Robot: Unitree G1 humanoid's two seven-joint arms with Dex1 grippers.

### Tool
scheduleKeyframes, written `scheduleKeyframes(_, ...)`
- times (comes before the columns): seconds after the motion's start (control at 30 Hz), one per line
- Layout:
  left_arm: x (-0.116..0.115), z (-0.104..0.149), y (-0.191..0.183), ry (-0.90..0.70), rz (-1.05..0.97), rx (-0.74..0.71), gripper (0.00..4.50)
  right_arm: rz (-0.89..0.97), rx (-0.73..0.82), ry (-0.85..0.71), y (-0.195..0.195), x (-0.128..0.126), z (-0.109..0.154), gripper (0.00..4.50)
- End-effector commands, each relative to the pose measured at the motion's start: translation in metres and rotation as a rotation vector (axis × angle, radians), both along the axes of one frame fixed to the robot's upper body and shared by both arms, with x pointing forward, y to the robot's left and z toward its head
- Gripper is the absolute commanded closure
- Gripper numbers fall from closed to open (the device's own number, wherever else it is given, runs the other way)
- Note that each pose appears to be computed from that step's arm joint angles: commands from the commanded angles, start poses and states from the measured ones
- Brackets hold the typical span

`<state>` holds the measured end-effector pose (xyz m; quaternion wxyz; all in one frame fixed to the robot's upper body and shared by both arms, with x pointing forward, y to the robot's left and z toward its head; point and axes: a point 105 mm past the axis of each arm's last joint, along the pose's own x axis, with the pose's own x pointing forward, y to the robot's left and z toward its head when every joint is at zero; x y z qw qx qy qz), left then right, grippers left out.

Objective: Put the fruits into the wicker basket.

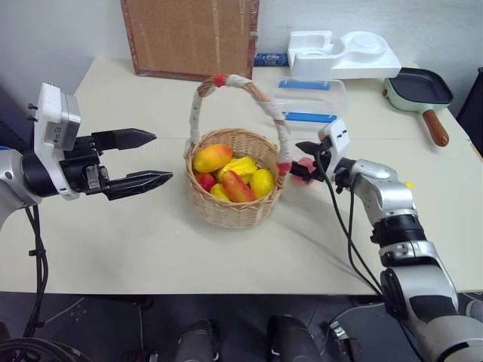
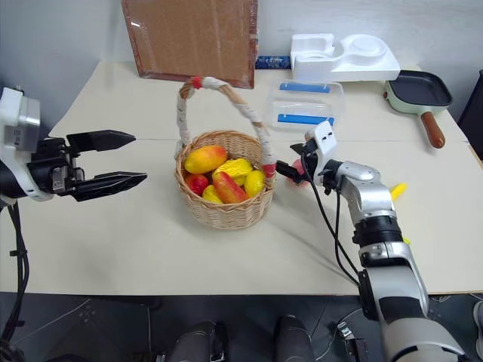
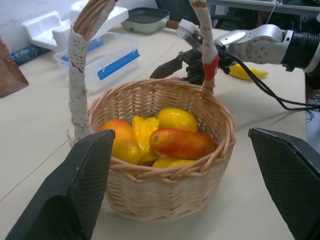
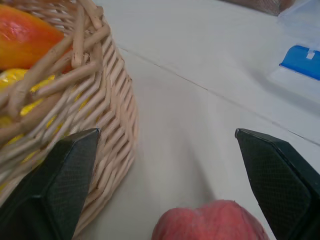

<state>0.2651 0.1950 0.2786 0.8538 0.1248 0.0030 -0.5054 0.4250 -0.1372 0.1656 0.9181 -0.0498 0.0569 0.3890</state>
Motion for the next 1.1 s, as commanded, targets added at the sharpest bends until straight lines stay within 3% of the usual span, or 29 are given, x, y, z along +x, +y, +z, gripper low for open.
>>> scheduleKeyframes(0.03, -0.002, 0.006, 0.0, -0.034, -0.012, 0.008, 0.0, 0.013, -0.025, 0.038, -0.004, 0.002, -0.003, 0.39)
scheduleKeyframes(0.13, -0.004, 0.006, 0.001, -0.036, -0.012, 0.009, 0.0, 0.037, -0.04, 0.069, -0.008, -0.002, -0.003, 1.27)
scheduleKeyframes(0.33, -0.002, 0.002, 0.004, -0.039, -0.007, 0.008, 0.0, 0.033, -0.079, 0.037, -0.018, -0.005, -0.003, 1.27)
scheduleKeyframes(0.47, 0.0, 0.0, 0.007, -0.04, -0.004, 0.002, 0.0, 0.057, 0.009, -0.028, -0.017, -0.009, 0.014, 1.27)
scheduleKeyframes(0.53, 0.002, -0.002, 0.009, -0.04, 0.003, 0.002, 0.0, 0.105, 0.051, 0.025, -0.016, -0.018, 0.015, 1.27)
scheduleKeyframes(0.7, 0.005, -0.006, 0.011, -0.042, 0.009, -0.01, 0.0, 0.122, 0.008, 0.031, -0.018, -0.027, 0.011, 0.04)
scheduleKeyframes(0.87, 0.006, -0.009, 0.011, -0.044, 0.008, -0.016, 0.0, 0.07, -0.065, -0.02, -0.024, -0.022, 0.009, 0.01)
scheduleKeyframes(1.07, 0.006, -0.01, 0.01, -0.053, 0.007, -0.026, 0.0, 0.086, -0.087, 0.067, -0.023, -0.023, -0.011, 0.01)
scheduleKeyframes(1.1, 0.007, -0.009, 0.009, -0.056, 0.006, -0.027, 0.0, 0.098, -0.1, 0.085, -0.023, -0.025, -0.015, 0.19)
